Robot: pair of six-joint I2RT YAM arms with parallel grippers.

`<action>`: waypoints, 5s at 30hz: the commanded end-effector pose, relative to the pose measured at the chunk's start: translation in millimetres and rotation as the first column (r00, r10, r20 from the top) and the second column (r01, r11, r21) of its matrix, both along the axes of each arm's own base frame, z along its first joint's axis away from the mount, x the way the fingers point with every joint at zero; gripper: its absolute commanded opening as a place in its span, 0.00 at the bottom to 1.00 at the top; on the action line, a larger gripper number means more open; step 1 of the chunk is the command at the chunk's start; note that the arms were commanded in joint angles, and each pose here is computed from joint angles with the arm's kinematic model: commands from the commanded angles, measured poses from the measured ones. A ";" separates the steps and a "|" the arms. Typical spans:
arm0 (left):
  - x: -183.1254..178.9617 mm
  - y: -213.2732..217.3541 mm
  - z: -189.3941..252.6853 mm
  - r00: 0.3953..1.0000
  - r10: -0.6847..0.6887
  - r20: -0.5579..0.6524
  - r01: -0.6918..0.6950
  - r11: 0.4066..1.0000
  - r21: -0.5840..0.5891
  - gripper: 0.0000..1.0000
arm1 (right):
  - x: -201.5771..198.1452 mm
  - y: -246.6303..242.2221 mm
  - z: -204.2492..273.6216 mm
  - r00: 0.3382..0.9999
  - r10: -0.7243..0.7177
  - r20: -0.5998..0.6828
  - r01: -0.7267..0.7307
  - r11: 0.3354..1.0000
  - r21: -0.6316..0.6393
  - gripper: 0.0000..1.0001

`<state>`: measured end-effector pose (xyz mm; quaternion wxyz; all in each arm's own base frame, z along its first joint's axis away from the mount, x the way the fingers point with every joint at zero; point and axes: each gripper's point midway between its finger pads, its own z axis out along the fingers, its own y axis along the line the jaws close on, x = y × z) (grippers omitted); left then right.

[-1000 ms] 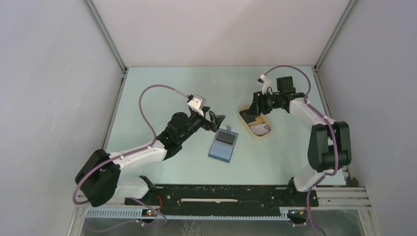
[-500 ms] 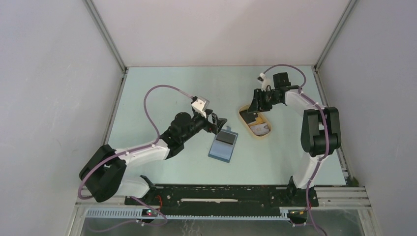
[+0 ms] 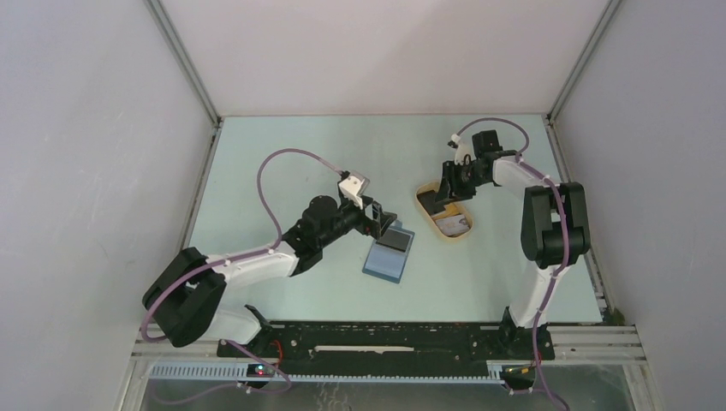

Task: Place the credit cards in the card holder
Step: Pick up the credit card from the storage box.

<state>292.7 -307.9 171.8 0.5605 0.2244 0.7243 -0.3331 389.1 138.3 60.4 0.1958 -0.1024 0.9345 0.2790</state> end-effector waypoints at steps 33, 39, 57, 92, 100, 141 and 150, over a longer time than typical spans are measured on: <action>3.4 -14.5 24.5 0.996 -0.063 0.056 0.064 0.998 -0.016 0.90 | 8.0 15.0 12.2 0.988 0.104 0.110 -0.088 0.985 -0.146 0.46; 3.0 -15.4 25.0 0.996 -0.068 0.056 0.069 0.997 -0.017 0.90 | 10.3 15.6 19.4 0.979 0.132 0.158 -0.097 0.973 -0.208 0.46; 1.7 -16.2 24.7 0.995 -0.077 0.056 0.078 0.997 -0.016 0.90 | 12.3 14.8 22.5 0.968 0.159 0.193 -0.105 0.958 -0.266 0.47; 1.7 -18.0 23.9 0.995 -0.086 0.054 0.087 0.996 -0.012 0.90 | -0.3 32.3 40.2 0.990 0.095 0.101 -0.104 0.991 0.088 0.38; 1.6 -18.5 23.9 0.995 -0.087 0.054 0.088 0.996 -0.011 0.90 | -5.6 38.9 32.4 0.997 0.075 -0.008 -0.071 0.972 0.224 0.37; 4.4 -17.3 66.1 0.991 -0.110 0.080 0.127 0.959 -0.252 0.95 | -15.6 2.4 76.7 0.978 0.146 0.147 -0.183 0.943 0.279 0.00; 54.7 -48.6 79.9 0.931 -0.315 -0.186 0.153 0.798 -0.583 0.89 | -38.3 -3.9 136.5 0.939 0.135 0.316 -0.266 0.868 0.418 0.00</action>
